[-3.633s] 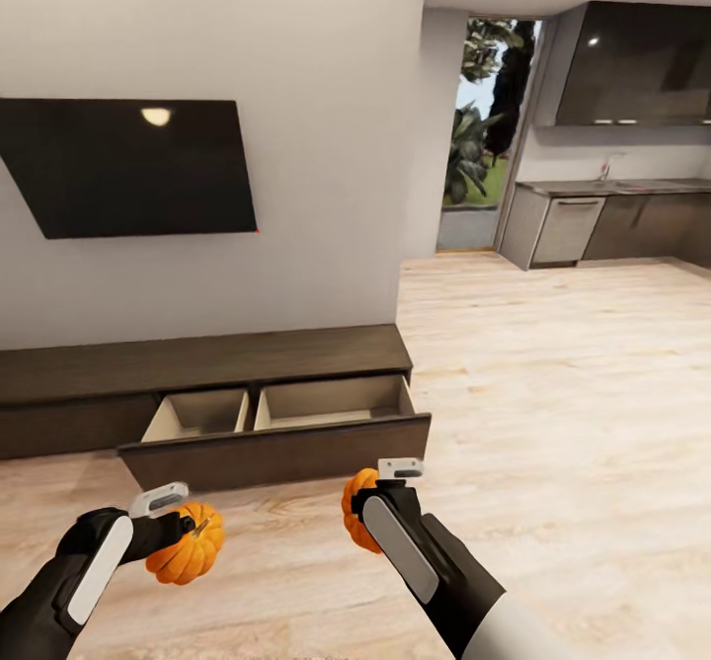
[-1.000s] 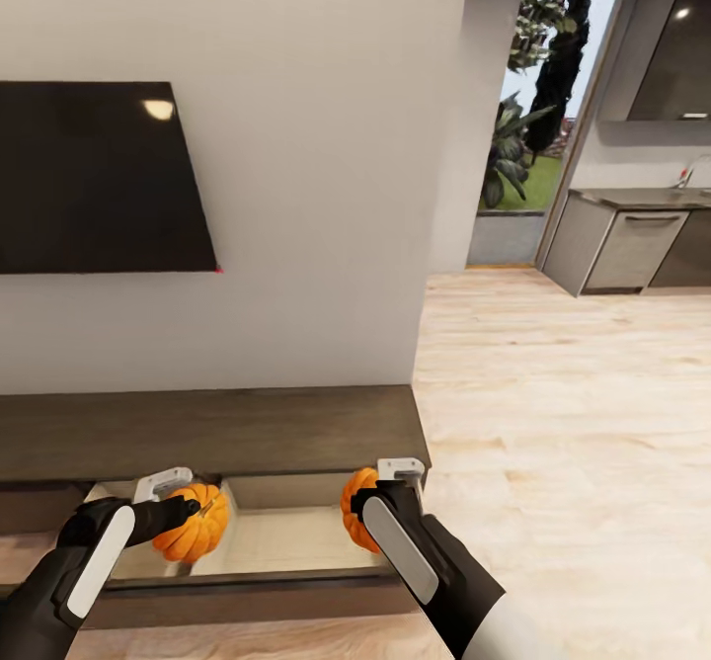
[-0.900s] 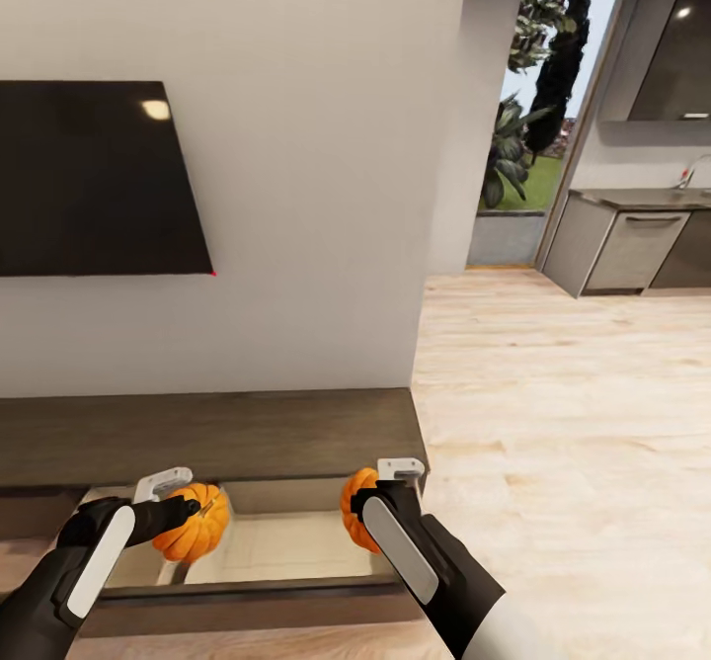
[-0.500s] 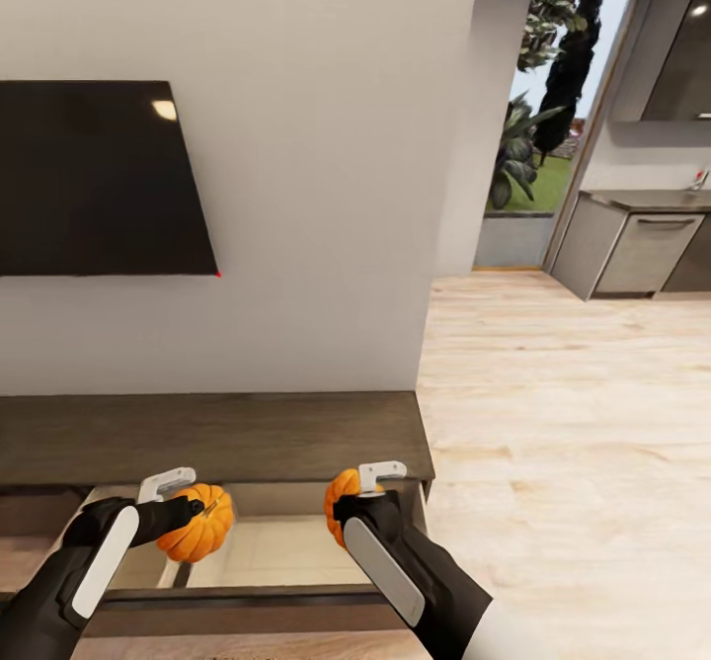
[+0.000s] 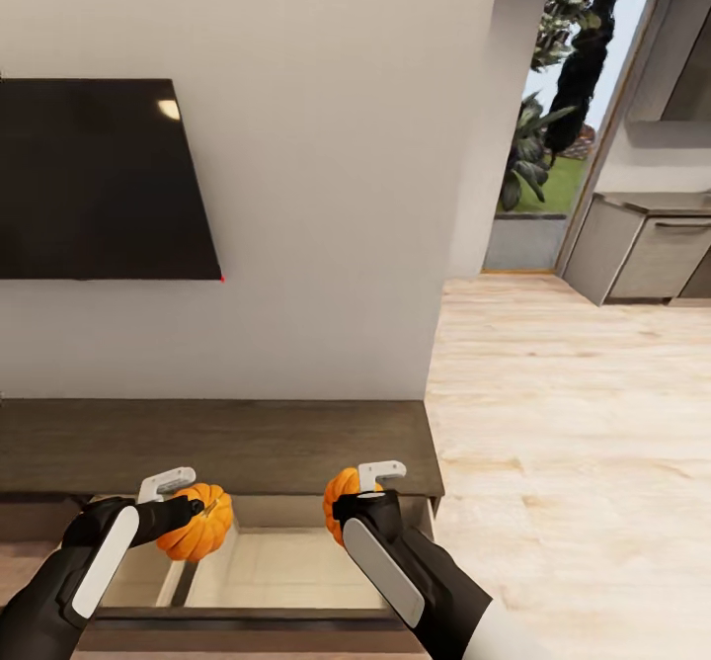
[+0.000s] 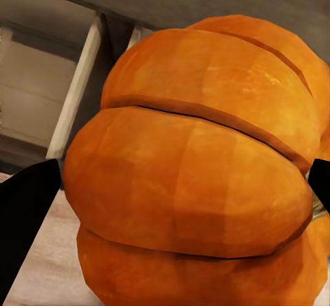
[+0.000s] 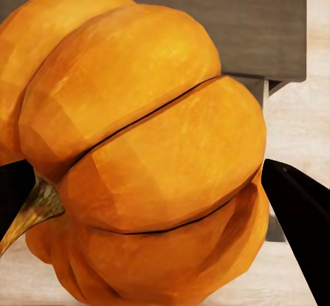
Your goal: Place each of the two pumpkins and all three candles from the living room inside a cabinet in the living room (use any cabinet), then make sure every cabinet is closed, and position the cauldron so it is next to a table in the living room.
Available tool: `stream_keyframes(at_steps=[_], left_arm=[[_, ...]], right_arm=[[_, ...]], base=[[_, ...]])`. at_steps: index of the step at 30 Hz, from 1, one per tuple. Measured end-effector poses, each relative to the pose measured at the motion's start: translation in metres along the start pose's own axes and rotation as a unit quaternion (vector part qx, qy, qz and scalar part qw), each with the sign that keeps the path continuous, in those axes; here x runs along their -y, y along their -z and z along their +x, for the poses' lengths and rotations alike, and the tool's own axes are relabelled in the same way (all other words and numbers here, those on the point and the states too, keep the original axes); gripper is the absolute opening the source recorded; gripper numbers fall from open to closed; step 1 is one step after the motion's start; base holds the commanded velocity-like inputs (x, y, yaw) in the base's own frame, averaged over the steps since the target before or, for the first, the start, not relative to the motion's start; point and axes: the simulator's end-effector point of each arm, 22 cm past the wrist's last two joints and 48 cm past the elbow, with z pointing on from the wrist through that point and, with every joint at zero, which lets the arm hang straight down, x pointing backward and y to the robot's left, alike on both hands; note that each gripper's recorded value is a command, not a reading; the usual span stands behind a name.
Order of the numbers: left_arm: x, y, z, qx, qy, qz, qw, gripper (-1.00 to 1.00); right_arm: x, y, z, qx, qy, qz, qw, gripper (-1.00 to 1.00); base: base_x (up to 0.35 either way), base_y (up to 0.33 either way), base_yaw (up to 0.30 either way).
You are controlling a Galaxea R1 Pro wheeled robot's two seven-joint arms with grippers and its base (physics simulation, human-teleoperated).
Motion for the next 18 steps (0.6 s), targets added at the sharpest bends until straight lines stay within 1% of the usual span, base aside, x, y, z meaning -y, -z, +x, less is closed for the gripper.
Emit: stream_keyframes(at_steps=[9,12,14,18], left_arm=[[0.003,-0.001,0.000,0.000,0.000,0.002,1.0000,-1.00],[0.012,-0.005,0.005,-0.002,0.004,0.010,0.9999,-1.00],[0.012,-0.008,0.007,-0.002,0.002,0.008,1.0000,-1.00],[0.022,-0.015,0.013,-0.004,0.004,0.016,0.9999,-1.00]], right_arm=[[0.001,-0.001,0.001,-0.001,0.000,0.001,1.0000,-1.00],[0.001,-0.005,0.003,-0.001,0.000,0.002,1.0000,-1.00],[0.001,-0.007,0.005,-0.002,0.000,0.002,1.0000,-1.00],[0.003,-0.015,0.011,-0.007,0.003,0.005,1.0000,-1.00]], base=[[0.012,0.000,0.007],[0.000,0.000,0.000],[0.000,0.000,0.000],[0.000,0.000,0.000]])
